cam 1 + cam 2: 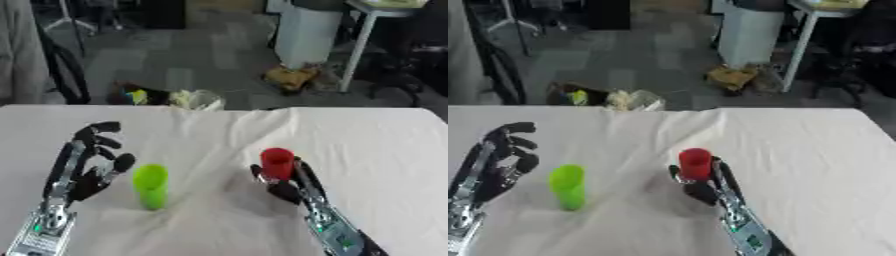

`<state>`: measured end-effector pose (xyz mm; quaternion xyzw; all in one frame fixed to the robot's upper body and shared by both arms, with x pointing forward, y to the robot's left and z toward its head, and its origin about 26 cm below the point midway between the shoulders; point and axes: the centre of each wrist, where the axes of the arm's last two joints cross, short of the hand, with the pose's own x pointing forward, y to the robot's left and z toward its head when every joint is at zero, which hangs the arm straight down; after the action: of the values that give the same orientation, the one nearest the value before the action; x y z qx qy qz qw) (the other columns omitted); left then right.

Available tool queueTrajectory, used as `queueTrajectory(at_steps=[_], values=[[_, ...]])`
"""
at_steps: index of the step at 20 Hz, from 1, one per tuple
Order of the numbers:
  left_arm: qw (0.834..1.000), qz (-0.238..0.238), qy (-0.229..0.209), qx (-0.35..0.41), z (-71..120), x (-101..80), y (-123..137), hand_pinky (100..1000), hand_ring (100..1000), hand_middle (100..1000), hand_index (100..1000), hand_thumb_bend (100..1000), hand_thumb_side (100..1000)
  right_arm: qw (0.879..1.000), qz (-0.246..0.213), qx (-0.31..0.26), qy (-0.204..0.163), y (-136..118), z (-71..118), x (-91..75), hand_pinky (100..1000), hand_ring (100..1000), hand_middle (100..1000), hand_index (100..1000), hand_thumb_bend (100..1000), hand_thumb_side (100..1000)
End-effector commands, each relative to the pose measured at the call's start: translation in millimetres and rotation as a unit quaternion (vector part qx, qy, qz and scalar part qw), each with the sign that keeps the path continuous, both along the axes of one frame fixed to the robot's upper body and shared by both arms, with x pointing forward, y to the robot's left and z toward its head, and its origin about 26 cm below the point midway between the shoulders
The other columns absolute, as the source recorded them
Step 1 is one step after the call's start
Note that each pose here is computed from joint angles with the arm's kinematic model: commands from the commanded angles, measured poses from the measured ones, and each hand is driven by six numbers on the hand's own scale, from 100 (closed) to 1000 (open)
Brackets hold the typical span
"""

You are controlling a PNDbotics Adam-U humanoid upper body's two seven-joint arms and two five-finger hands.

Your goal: Pour the contents of one cup into another cup.

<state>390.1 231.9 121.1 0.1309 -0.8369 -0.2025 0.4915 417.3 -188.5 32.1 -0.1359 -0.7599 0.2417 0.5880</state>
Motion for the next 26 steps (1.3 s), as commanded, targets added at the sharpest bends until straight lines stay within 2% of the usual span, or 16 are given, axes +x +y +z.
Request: queueTrajectory(at_steps=[1, 5, 8, 10, 12, 13, 14, 15, 19, 22, 23, 26], values=[[1.0, -0.002, -0.015, -0.016, 15.8, -1.0, 10.3, 520, 609, 713, 798, 989, 789, 0.998, 0.008, -0.05, -0.029, -15.4, 14.8, 3.4, 890, 847, 750, 813, 698, 602], [1.0, -0.003, -0.012, -0.027, 15.4, -3.1, 15.1, 522, 610, 713, 798, 988, 787, 0.993, 0.007, -0.1, -0.061, -31.3, 34.5, 5.3, 936, 902, 819, 871, 723, 637], [0.999, 0.0, -0.012, -0.03, 14.5, -5.0, 18.4, 521, 609, 712, 797, 991, 787, 0.987, -0.011, -0.13, -0.092, -48.0, 54.9, 5.8, 937, 901, 836, 881, 731, 652], [0.999, 0.004, -0.013, -0.033, 14.0, -6.7, 21.4, 517, 609, 711, 796, 992, 788, 0.982, -0.029, -0.143, -0.119, -60.2, 70.0, 4.4, 906, 882, 836, 885, 729, 655], [0.999, 0.006, -0.012, -0.038, 13.3, -8.4, 24.6, 510, 609, 709, 796, 992, 791, 0.977, -0.049, -0.146, -0.146, -70.8, 81.8, 1.0, 833, 844, 824, 885, 697, 658], [0.999, 0.006, -0.012, -0.04, 13.4, -9.4, 26.3, 508, 610, 709, 796, 989, 794, 0.976, -0.06, -0.139, -0.157, -75.1, 86.1, -1.5, 814, 835, 819, 885, 680, 656], [0.999, 0.006, -0.013, -0.043, 13.7, -10.4, 28.2, 507, 610, 708, 797, 941, 851, 0.975, -0.069, -0.128, -0.168, -78.2, 89.8, -4.3, 793, 824, 813, 884, 655, 657], [0.999, 0.007, -0.012, -0.045, 13.6, -11.4, 30.6, 506, 611, 708, 797, 979, 807, 0.974, -0.077, -0.114, -0.179, -80.7, 92.9, -7.6, 771, 811, 808, 885, 641, 657], [0.998, 0.014, -0.009, -0.056, 14.2, -16.0, 41.4, 500, 609, 705, 798, 960, 833, 0.971, -0.093, -0.061, -0.211, -83.1, 99.8, -20.2, 718, 772, 776, 887, 572, 671], [0.998, 0.02, -0.009, -0.063, 14.8, -19.4, 47.9, 496, 607, 704, 798, 952, 841, 0.97, -0.093, -0.027, -0.224, -80.3, 103.8, -27.6, 693, 737, 741, 878, 539, 724], [0.998, 0.022, -0.009, -0.064, 14.9, -20.5, 49.5, 495, 606, 702, 797, 947, 846, 0.969, -0.091, -0.016, -0.227, -79.2, 105.1, -29.9, 691, 733, 736, 876, 522, 680], [0.997, 0.023, -0.008, -0.07, 14.6, -23.0, 52.4, 493, 603, 699, 797, 946, 845, 0.97, -0.085, 0.01, -0.229, -78.6, 108.4, -34.8, 685, 727, 728, 871, 497, 684]])
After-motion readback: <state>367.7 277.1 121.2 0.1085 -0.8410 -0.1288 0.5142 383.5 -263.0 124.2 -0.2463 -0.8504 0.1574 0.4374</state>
